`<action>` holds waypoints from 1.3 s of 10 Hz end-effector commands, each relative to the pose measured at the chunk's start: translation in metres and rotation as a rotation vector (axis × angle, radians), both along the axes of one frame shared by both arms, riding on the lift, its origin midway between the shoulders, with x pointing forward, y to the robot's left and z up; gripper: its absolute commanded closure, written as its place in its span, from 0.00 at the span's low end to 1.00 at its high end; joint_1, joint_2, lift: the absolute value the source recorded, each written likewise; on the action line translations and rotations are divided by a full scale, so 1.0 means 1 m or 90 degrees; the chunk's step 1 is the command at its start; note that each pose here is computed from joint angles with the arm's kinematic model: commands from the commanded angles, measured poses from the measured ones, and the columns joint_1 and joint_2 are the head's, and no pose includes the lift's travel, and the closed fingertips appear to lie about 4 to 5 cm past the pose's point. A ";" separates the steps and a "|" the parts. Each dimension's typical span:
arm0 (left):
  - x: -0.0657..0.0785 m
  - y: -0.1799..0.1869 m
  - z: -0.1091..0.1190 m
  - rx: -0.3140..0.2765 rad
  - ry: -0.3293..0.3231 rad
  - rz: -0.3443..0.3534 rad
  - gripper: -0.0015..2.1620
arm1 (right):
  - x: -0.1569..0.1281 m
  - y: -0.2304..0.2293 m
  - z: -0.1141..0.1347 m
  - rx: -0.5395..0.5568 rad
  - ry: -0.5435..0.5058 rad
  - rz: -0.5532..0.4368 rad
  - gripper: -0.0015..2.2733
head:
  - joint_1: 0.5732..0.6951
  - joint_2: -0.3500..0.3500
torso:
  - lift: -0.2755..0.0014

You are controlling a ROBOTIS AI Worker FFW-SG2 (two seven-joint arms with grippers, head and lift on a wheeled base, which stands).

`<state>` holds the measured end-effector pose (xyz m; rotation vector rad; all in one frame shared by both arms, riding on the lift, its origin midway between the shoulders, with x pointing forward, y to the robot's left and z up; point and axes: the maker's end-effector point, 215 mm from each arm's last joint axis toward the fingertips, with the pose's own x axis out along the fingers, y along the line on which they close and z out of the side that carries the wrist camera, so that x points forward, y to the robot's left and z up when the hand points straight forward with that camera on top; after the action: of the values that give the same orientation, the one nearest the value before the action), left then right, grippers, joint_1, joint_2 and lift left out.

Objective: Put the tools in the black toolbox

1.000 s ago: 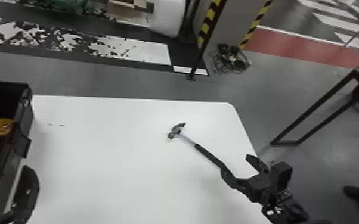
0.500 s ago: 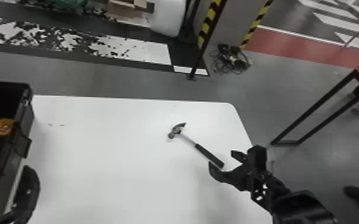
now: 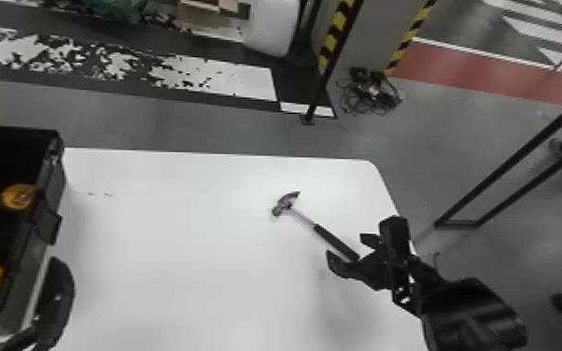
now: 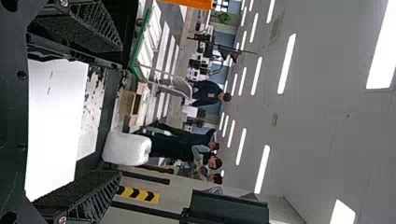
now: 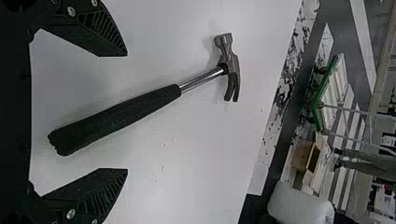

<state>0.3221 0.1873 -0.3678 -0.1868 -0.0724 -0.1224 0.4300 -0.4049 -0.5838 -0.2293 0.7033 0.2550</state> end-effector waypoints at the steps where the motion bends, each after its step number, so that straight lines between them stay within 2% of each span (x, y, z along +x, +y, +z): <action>1: 0.000 0.000 0.000 -0.001 0.000 0.001 0.03 | 0.004 -0.009 -0.004 -0.001 0.013 -0.015 0.06 | 1.00 0.04 | 0.85; 6: -0.001 0.001 0.000 0.000 -0.001 0.002 0.03 | 0.009 -0.009 -0.008 -0.004 0.024 -0.012 0.09 | 1.00 0.02 | 0.85; 9: -0.001 0.003 0.000 0.001 -0.001 0.003 0.03 | 0.011 -0.014 -0.009 -0.008 0.030 -0.015 0.23 | 1.00 0.03 | 0.85; 10: -0.001 0.003 0.001 0.001 -0.003 0.004 0.03 | 0.011 -0.016 -0.009 -0.010 0.032 -0.017 0.36 | 1.00 0.03 | 0.85; 12: -0.001 0.003 0.000 0.001 -0.001 0.003 0.03 | 0.012 -0.017 -0.009 -0.010 0.030 -0.020 0.75 | 1.00 0.02 | 0.85; 13: -0.001 0.003 0.001 0.001 -0.003 0.004 0.03 | 0.012 -0.019 -0.010 -0.012 0.030 -0.025 0.88 | 1.00 0.02 | 0.85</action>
<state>0.3208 0.1902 -0.3678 -0.1854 -0.0740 -0.1172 0.4422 -0.4236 -0.5929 -0.2290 0.7543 0.2191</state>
